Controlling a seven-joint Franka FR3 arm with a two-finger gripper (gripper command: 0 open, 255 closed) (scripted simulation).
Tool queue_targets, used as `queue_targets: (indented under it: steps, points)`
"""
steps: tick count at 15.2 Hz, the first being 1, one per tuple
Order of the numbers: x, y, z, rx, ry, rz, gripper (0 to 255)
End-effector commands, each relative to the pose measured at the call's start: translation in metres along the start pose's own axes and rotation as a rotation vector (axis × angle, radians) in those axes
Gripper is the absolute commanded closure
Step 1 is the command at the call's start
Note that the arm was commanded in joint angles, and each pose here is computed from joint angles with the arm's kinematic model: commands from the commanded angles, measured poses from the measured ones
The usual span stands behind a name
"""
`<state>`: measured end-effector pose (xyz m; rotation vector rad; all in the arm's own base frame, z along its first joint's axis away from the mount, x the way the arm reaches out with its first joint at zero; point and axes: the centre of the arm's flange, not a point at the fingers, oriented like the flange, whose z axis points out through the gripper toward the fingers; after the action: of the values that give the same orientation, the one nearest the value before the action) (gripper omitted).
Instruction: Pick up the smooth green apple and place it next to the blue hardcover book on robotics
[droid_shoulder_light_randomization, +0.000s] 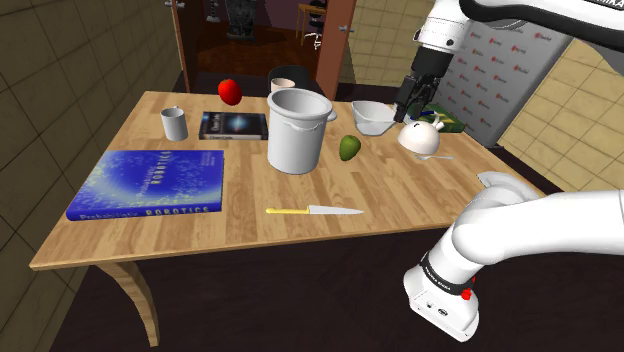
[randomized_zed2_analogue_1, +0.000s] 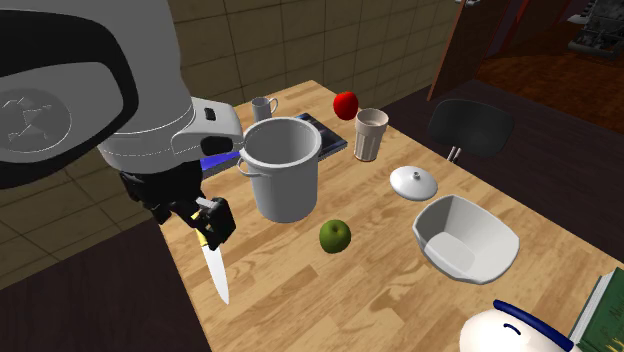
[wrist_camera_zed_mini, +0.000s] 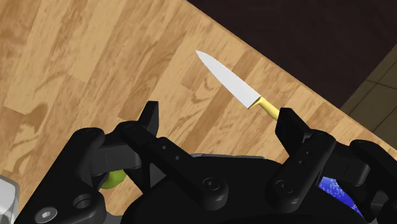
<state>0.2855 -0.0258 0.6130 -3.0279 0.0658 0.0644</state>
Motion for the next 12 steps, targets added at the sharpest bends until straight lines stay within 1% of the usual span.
queue_targets:
  steps: [1, 12]
  points:
    - [0.000, 0.000, 0.000, 0.000, 0.000, 0.000, 0]
    - [0.097, 0.074, 0.081, 0.009, -0.008, 0.072, 0]
